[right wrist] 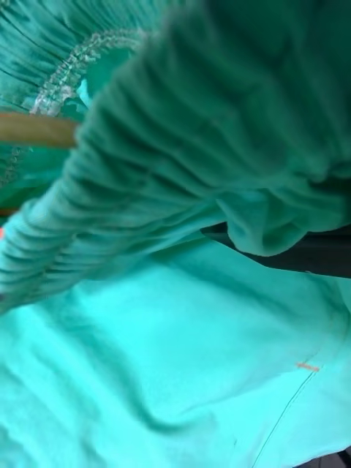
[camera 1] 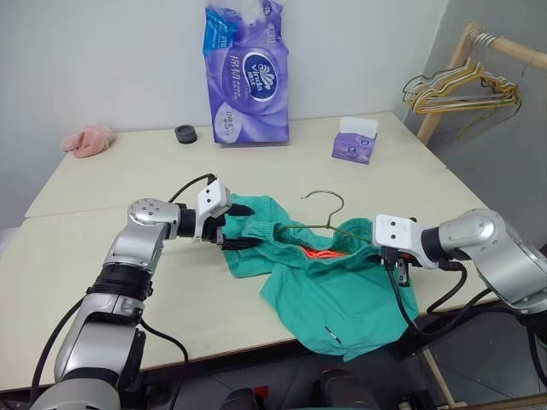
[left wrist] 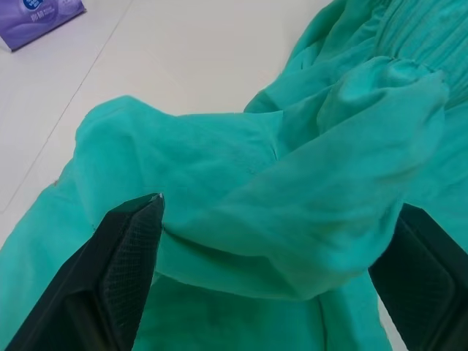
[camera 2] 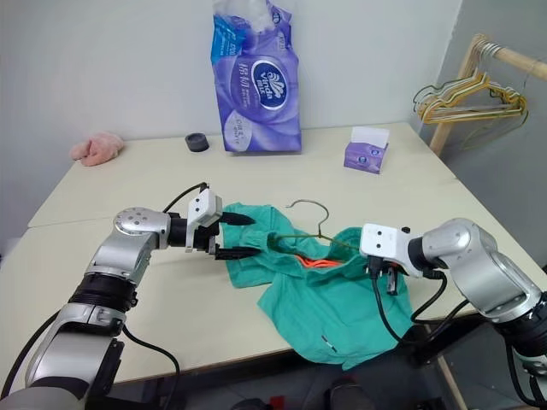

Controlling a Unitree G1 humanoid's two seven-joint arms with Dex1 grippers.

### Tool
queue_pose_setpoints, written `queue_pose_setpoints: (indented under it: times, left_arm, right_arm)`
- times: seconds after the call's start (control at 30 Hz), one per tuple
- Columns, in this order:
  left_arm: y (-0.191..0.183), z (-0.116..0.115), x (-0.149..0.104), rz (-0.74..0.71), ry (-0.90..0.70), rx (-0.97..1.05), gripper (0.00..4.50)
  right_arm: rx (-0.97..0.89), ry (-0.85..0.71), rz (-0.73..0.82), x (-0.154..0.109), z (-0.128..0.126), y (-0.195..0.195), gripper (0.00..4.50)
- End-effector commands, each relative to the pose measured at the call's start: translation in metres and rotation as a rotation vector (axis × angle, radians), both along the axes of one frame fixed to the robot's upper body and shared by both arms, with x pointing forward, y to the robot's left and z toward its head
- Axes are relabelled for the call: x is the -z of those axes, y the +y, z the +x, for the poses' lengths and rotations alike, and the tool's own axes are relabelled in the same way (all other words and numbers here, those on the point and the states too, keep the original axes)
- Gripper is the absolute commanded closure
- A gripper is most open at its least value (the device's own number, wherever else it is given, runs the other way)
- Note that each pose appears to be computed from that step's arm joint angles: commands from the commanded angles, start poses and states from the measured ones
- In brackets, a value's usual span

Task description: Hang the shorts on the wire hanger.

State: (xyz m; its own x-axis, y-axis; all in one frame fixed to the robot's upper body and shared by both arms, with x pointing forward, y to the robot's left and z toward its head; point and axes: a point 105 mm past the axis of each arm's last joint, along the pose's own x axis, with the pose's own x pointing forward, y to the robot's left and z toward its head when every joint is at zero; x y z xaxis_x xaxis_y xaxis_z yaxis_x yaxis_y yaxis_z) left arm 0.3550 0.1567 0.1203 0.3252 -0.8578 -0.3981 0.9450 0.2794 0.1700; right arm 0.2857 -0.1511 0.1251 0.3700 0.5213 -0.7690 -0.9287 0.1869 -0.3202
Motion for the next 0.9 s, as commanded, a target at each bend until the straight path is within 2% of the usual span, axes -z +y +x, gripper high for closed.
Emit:
queue_pose_setpoints:
  times: [0.03, 0.2, 0.37, 0.5, 0.57, 0.7, 0.9]
  left_arm:
    - [0.0, 0.006, -0.013, -0.021, -0.045, -0.017, 0.23]
    - [0.008, 0.016, -0.015, -0.033, -0.045, -0.098, 0.11]
    - [0.001, 0.012, -0.02, -0.071, -0.035, -0.061, 0.11]
    - [0.006, 0.01, -0.017, -0.017, -0.066, -0.05, 0.11]
    - [0.01, 0.017, -0.018, 0.0, -0.136, -0.088, 0.11]
    - [0.022, 0.022, -0.017, 0.043, -0.168, -0.119, 0.11]
    - [0.047, 0.042, -0.034, 0.026, -0.258, -0.273, 0.11]
  right_arm:
    - [0.007, -0.024, 0.034, -0.015, -0.002, -0.003, 4.5]
    - [0.035, -0.01, 0.078, -0.016, -0.004, -0.005, 4.5]
    - [0.034, 0.0, 0.106, -0.015, -0.005, -0.002, 4.5]
    - [0.034, -0.001, 0.113, -0.015, -0.005, -0.001, 4.5]
    - [0.034, -0.002, 0.115, -0.015, -0.005, -0.002, 4.5]
    - [0.042, -0.009, 0.114, -0.017, -0.004, -0.004, 4.5]
    - [0.103, 0.005, 0.173, -0.021, -0.004, -0.01, 4.5]
